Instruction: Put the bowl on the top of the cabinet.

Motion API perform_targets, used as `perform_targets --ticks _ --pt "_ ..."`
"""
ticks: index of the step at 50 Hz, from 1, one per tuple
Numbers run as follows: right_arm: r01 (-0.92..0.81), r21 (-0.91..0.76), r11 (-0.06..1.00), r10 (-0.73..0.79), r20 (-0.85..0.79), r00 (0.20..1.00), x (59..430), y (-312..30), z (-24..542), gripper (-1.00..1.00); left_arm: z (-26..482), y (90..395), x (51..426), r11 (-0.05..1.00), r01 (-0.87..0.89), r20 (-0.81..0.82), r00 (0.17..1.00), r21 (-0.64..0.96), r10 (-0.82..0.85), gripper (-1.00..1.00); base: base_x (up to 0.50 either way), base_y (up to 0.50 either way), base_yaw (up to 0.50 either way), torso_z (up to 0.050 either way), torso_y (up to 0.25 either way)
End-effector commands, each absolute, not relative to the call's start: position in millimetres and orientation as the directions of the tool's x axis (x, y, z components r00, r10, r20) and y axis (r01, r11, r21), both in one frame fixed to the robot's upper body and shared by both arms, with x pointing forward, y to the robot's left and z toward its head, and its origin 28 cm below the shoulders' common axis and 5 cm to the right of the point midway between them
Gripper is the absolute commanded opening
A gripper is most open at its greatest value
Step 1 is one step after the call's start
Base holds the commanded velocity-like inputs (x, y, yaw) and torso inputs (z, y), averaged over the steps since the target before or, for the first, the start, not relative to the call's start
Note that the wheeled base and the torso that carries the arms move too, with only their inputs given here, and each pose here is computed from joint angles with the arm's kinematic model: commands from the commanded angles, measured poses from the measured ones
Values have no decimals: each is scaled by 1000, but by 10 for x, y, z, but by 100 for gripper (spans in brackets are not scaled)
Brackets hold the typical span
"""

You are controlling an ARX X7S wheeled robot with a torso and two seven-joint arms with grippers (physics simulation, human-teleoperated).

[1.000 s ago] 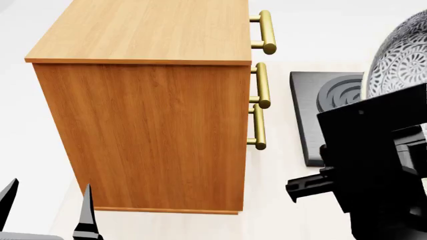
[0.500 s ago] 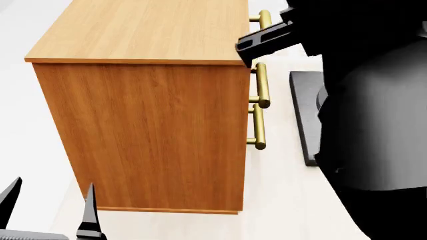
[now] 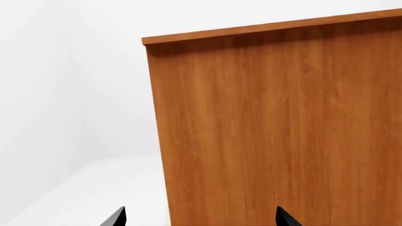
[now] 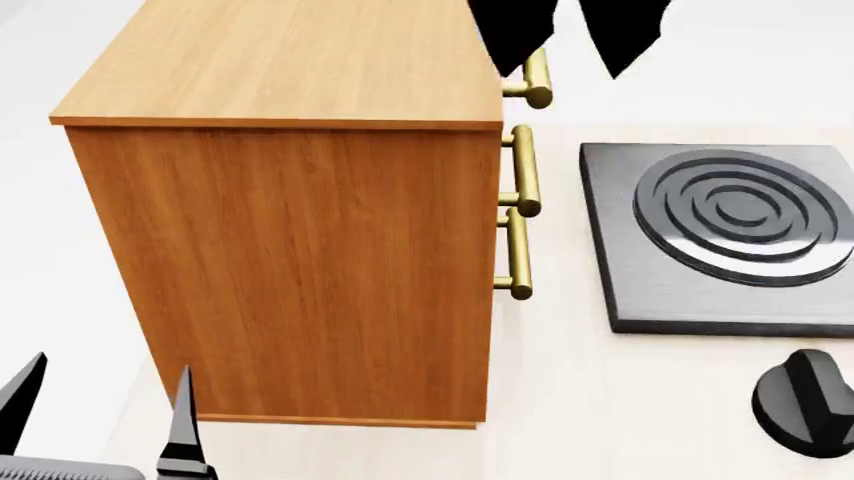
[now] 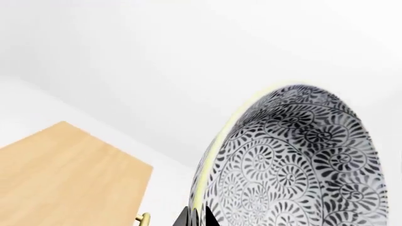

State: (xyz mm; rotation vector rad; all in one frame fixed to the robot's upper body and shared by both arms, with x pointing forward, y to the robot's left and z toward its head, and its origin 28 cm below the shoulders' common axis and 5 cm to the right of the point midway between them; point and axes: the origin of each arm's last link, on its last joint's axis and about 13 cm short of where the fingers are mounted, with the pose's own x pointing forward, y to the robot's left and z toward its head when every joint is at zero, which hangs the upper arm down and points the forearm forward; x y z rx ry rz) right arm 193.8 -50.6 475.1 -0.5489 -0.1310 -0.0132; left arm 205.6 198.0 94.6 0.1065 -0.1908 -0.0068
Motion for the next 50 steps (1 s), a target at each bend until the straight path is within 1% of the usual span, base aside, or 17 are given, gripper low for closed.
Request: perform_targets --ticks 1,14,23,37,50 --pt "54 -583 811 20 121 992 1961 -398 4931 -100 954 1988 2054 994 -4 187 982 106 -16 100 0 0 0 0 0" --pt "77 -612 787 -22 97 995 2257 -467 4760 -100 948 1987 2060 994 -5 184 983 112 -16 100 0 0 0 0 1" --pt "70 -625 777 -44 57 997 2534 -422 4532 -100 922 1998 2068 994 -7 178 984 111 -13 100 0 0 0 0 0" --pt "17 -659 752 -1 25 1000 2587 -269 4293 -100 907 2006 2064 994 -11 176 984 109 -9 100 0 0 0 0 1" --pt "-23 -677 736 30 -1 1000 2638 -239 4147 -100 906 2003 2071 994 -9 176 984 108 -10 100 0 0 0 0 1"
